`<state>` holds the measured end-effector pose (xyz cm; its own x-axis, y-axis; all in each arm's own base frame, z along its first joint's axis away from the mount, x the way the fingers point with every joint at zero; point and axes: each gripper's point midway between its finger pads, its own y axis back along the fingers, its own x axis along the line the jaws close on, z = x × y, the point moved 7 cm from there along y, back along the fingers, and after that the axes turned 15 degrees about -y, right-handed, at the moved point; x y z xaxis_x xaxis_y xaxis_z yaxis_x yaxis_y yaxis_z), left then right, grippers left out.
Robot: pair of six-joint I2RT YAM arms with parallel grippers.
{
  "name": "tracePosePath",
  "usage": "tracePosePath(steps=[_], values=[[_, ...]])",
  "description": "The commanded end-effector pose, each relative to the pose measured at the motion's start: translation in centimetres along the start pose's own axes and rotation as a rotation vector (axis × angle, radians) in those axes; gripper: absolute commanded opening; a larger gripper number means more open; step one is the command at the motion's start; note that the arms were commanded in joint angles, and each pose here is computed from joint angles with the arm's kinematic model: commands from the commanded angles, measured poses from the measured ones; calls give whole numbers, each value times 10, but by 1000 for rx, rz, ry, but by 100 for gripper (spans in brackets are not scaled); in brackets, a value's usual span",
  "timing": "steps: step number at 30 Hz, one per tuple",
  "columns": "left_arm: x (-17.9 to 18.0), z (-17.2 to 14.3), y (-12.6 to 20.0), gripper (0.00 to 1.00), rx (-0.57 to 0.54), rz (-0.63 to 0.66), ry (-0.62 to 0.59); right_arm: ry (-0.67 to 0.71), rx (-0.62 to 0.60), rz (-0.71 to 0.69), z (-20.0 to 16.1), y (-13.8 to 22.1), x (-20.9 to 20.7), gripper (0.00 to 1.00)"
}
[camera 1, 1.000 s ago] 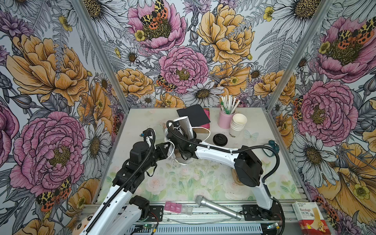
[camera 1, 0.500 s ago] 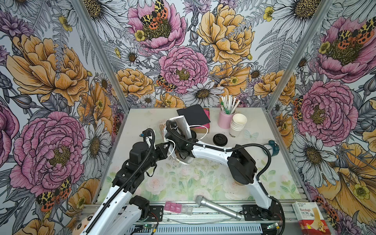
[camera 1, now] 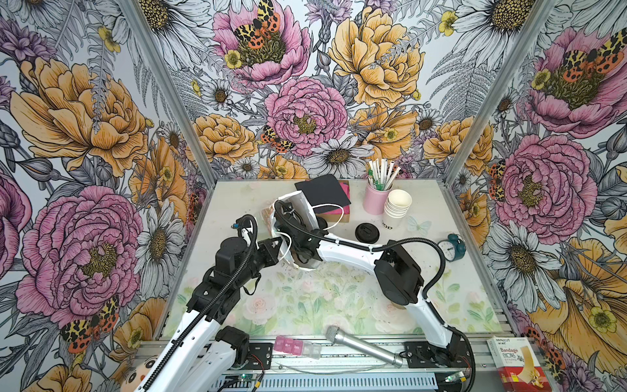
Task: Pack a coffee takeout order
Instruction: Place the cup tray in the takeout bag.
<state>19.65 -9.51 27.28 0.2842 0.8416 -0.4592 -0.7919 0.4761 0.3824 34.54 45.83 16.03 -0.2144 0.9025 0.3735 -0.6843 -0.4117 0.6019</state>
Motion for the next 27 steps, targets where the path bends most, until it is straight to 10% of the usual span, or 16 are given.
tracePosePath(steps=[1,27], values=[[-3,-3,1,0,7,-47,2,30,49,-3,-16,-11,-1,28],[4,-8,-1,0,23,-25,10,13,-65,110,40,74,27,69]])
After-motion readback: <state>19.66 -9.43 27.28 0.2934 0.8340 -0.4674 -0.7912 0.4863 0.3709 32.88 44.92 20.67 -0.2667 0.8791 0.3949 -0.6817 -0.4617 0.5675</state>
